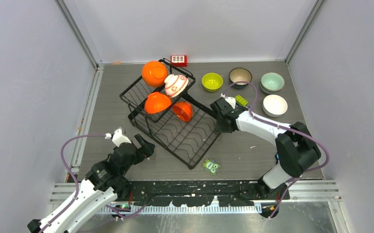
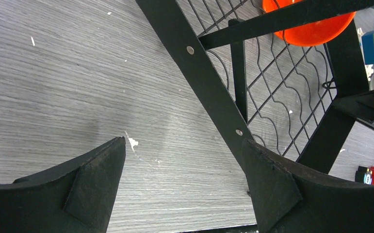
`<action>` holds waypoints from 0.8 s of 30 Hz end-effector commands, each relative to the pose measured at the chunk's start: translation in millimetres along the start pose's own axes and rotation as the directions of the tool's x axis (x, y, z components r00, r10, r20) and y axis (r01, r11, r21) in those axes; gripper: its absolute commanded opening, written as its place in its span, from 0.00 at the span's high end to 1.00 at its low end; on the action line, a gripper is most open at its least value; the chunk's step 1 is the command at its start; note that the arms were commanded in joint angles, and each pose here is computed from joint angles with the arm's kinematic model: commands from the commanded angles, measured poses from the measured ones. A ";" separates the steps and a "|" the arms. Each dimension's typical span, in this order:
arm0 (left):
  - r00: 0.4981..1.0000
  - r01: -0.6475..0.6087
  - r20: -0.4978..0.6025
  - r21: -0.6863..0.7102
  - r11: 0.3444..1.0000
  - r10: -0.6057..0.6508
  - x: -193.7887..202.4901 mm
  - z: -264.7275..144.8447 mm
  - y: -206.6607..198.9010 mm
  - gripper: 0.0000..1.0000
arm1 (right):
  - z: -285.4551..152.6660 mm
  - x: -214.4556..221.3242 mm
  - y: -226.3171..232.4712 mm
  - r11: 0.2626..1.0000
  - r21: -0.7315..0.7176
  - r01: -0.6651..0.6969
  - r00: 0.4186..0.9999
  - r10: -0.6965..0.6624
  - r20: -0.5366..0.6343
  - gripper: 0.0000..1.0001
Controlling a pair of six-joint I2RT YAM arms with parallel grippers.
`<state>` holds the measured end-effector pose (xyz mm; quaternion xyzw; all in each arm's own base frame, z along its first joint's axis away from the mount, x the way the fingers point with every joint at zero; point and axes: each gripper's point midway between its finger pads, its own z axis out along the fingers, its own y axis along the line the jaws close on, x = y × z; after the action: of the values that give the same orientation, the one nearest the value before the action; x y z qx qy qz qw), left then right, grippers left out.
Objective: Unload the bowls from the dish rack
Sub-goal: Adjust the dish rack at the center of the board.
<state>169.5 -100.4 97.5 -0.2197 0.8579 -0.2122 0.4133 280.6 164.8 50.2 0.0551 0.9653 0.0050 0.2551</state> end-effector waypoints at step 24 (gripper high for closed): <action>0.995 0.067 0.068 0.088 0.994 -0.074 -21.5 -19.8 -13.3 0.11 | -147.6 -39.5 44.5 0.902 -0.168 0.397 0.817 -0.264 0.513 0.39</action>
<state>167.9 -105.6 121.7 -0.2236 0.8270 -0.2724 0.4381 236.1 185.0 176.5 -0.0878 0.9018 0.1171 0.4066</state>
